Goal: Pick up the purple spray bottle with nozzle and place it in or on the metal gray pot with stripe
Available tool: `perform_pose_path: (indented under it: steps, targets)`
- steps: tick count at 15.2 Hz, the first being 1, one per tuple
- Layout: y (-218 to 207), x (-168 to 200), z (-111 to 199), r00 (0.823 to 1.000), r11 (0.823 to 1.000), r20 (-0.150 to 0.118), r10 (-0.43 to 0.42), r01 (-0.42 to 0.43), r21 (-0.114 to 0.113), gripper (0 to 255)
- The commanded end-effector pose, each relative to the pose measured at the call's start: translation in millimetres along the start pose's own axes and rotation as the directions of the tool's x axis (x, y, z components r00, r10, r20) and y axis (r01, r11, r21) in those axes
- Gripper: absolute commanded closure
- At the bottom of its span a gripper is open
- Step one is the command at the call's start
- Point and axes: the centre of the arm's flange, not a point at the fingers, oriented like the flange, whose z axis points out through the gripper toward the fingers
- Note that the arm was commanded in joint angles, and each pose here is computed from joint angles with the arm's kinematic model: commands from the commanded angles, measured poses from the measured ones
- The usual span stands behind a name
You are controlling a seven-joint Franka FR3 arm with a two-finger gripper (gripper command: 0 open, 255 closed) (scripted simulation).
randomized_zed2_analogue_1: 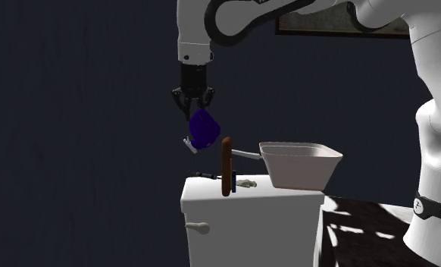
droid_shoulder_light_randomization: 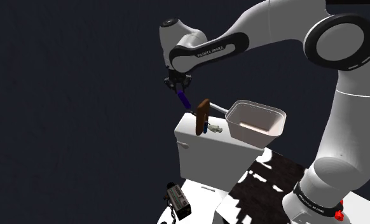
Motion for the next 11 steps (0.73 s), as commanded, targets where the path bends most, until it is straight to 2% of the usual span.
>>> perform_pose_path:
  steps: [1,6,11]
  targets:
    - [1,3,-11,1.0,1.0,0.0,0.0,0.0,0.0,255]
    - [4,11,-34,1.0,1.0,0.0,0.0,0.0,0.0,255]
    - [68,-3,-28,1.0,1.0,0.0,0.0,0.0,0.0,255]
